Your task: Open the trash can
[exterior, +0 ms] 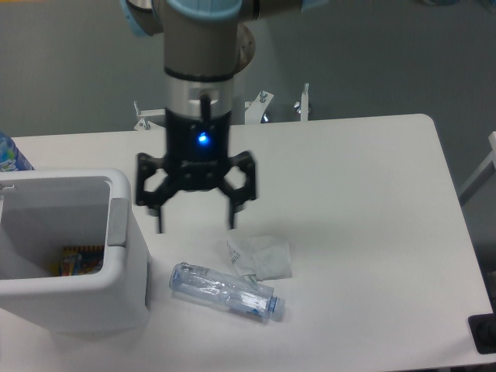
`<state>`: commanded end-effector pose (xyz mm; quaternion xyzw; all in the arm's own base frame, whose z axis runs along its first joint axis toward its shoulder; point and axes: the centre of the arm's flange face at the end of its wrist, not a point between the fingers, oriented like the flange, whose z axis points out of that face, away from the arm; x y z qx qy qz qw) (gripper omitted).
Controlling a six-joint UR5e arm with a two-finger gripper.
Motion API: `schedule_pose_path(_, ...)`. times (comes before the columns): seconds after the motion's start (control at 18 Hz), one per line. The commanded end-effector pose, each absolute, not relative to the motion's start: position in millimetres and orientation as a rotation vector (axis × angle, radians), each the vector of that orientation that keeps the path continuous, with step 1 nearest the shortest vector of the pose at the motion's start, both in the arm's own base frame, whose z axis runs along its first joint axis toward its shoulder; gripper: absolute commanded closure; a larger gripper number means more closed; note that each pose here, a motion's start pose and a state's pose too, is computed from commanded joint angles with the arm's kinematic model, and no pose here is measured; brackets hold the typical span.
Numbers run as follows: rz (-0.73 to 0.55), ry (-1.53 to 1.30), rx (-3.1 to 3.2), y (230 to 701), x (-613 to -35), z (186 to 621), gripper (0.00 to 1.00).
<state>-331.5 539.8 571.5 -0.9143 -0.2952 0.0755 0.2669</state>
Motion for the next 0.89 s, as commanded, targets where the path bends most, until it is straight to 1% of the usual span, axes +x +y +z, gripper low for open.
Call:
schedule_pose_path(0.17, 0.248, -0.682, -2.571, 512, -353, 575, 0.00)
schedule_pose_path(0.33, 0.281, -0.428, -2.716, 488, -369, 568, 0.00)
schedule_pose_path(0.5, 0.311, -0.256, -2.810, 460, -389, 561, 0.00)
schedule_pose_path(0.67, 0.369, -0.202, -2.878, 438, -398, 549, 0.00)
schedule_pose_path(0.89, 0.391, -0.165, -2.913, 410, -419, 545, 0.00)
